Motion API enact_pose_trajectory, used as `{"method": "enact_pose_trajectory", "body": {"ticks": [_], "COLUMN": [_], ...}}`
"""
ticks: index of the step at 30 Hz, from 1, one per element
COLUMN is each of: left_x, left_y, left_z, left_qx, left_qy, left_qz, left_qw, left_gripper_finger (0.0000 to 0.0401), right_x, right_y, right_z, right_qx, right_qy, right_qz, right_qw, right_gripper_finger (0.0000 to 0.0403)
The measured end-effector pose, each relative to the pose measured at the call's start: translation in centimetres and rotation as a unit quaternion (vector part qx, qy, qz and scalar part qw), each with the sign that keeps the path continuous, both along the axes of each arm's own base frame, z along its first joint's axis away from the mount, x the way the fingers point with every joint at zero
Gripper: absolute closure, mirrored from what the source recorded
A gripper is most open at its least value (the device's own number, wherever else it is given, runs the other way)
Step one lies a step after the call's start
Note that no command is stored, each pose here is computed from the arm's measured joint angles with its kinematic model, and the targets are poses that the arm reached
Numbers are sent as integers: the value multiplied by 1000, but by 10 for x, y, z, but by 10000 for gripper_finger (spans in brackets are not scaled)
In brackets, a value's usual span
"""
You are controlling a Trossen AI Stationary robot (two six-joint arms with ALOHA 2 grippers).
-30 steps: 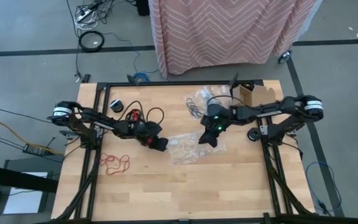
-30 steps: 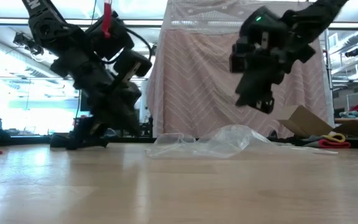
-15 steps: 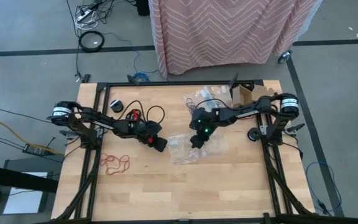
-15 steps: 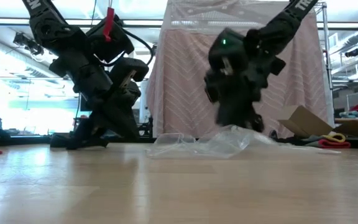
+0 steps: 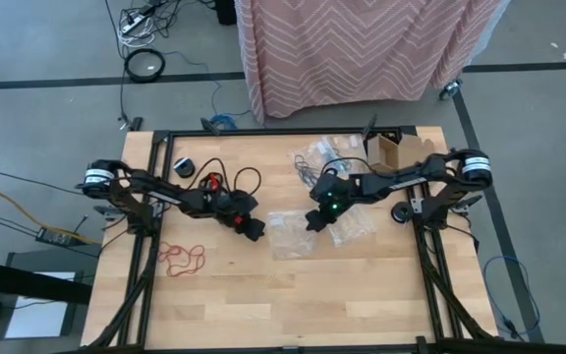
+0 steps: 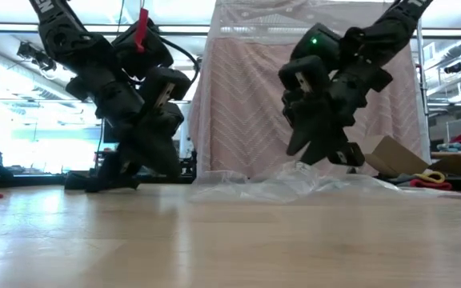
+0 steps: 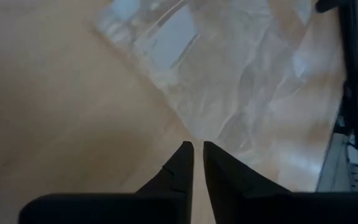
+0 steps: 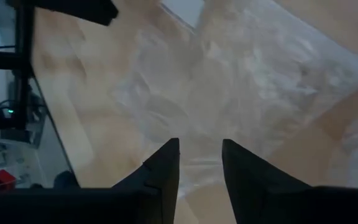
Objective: Sort rubber bands
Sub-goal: Open the left transparent zip bag
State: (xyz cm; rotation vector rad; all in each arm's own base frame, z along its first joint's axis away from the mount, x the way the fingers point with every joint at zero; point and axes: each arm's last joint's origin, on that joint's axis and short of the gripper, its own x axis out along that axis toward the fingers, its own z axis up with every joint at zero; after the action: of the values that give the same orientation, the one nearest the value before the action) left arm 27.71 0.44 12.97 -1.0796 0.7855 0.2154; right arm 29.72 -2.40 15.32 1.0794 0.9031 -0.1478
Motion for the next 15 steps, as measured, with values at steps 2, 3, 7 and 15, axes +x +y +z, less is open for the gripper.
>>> {"method": "enact_pose_trajectory", "body": {"ticks": [2, 3, 7, 15], "left_x": [2, 2, 6, 9], "left_y": [1, 2, 3, 10], "left_z": [-4, -8, -21, -23], "left_qx": [-7, -14, -41, -57], "left_qy": [2, 7, 23, 14], "left_qz": [-2, -4, -3, 20], "left_qw": [1000, 1000, 999, 998], "left_gripper_finger": [340, 333, 309, 285], "right_x": [-1, -2, 0, 7], "right_y": [0, 0, 3, 13], "right_z": [0, -3, -16, -31], "right_qx": [2, 3, 7, 22], "right_qy": [-3, 3, 22, 37], "right_qz": [-2, -2, 2, -3], "right_qw": [1000, 1000, 1000, 999], "right_gripper_finger": [289, 289, 298, 317]}}
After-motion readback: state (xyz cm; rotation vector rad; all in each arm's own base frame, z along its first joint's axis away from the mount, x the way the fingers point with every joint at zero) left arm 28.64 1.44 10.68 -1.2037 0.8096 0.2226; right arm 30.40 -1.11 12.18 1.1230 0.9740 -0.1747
